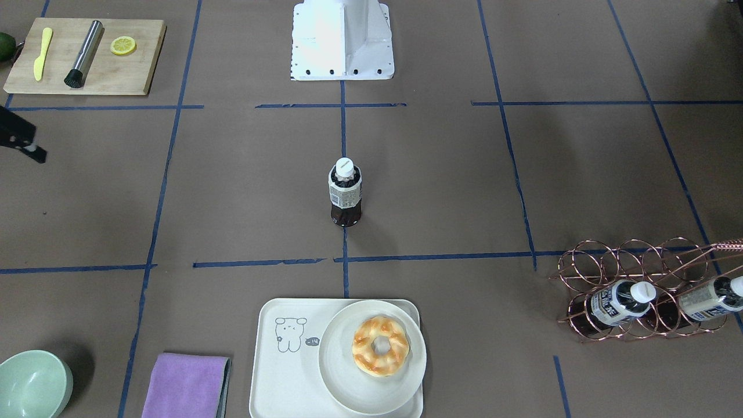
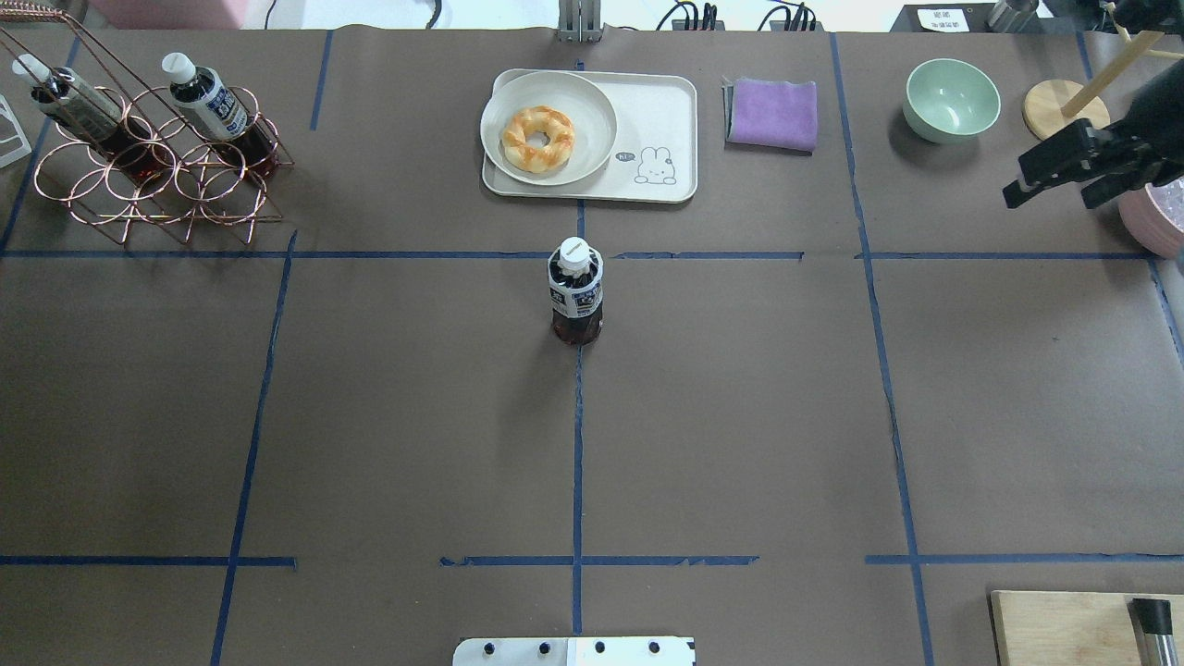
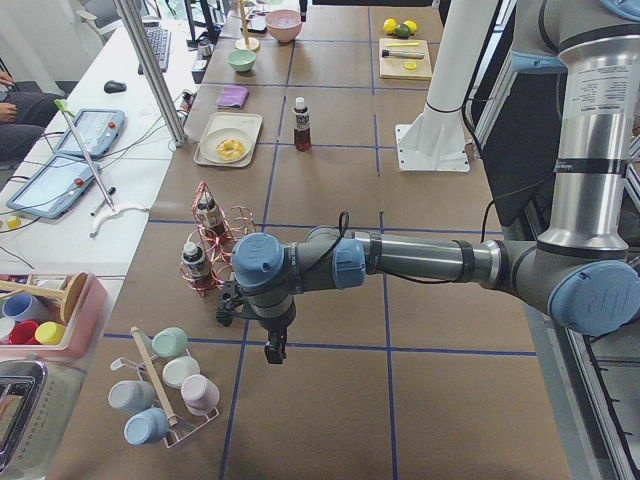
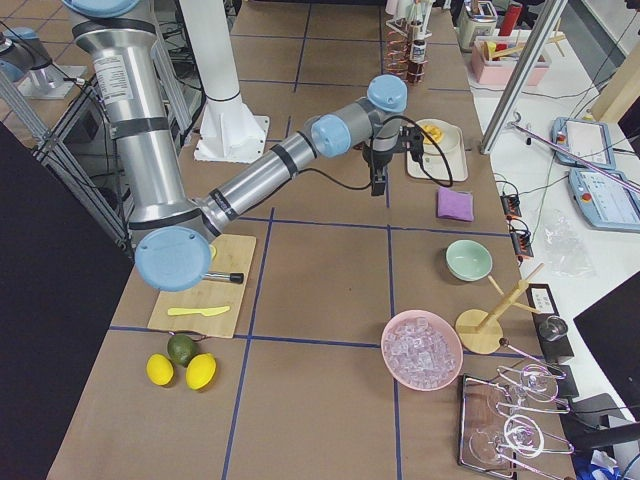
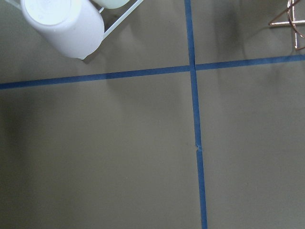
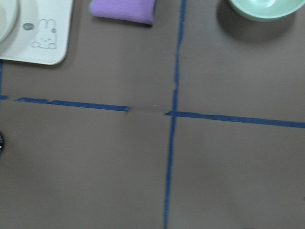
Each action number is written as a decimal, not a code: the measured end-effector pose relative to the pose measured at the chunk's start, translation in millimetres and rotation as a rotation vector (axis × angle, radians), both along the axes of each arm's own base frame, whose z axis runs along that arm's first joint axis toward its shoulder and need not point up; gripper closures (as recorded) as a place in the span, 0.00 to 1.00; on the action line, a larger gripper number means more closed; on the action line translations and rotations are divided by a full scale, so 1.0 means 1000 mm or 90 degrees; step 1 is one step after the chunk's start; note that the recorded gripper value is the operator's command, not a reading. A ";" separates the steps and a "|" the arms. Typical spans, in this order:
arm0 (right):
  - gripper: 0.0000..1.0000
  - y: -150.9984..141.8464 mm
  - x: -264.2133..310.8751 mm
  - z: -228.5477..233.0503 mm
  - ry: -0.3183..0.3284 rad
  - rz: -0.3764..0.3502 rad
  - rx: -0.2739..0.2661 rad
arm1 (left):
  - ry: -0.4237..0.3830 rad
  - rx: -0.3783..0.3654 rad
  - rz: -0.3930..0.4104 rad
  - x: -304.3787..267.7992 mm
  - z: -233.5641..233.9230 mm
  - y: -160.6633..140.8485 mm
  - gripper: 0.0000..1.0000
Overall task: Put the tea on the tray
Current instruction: 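Reach the right gripper over to the standing tea bottle, then grasp the tea bottle with the right gripper and lift it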
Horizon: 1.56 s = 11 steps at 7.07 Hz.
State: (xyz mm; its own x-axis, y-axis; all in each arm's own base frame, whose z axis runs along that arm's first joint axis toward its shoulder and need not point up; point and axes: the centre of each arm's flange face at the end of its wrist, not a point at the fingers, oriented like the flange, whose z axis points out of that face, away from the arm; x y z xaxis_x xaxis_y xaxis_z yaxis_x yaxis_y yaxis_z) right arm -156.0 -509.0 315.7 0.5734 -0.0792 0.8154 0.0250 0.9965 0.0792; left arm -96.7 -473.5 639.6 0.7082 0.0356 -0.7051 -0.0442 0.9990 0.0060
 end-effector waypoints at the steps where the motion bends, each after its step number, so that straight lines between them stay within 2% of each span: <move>1: 0.00 0.006 -0.043 -0.053 -0.010 0.002 -0.028 | 0.001 -0.002 -0.005 0.000 0.000 0.000 0.00; 2: 0.00 0.016 -0.085 -0.098 -0.012 0.008 -0.041 | 0.002 -0.001 -0.007 0.000 -0.001 0.000 0.00; 4: 0.00 0.035 -0.159 -0.167 0.000 0.022 -0.039 | 0.002 -0.001 -0.007 0.000 -0.001 0.000 0.00; 6: 0.01 0.030 -0.217 -0.224 0.029 0.020 -0.041 | 0.002 0.000 -0.007 0.000 -0.001 0.000 0.00; 9: 0.02 0.011 -0.294 -0.275 0.084 0.018 -0.025 | 0.002 -0.001 -0.007 0.000 0.000 0.001 0.00; 11: 0.05 0.001 -0.316 -0.283 0.104 0.017 -0.022 | 0.003 -0.001 -0.007 0.000 0.000 0.001 0.00</move>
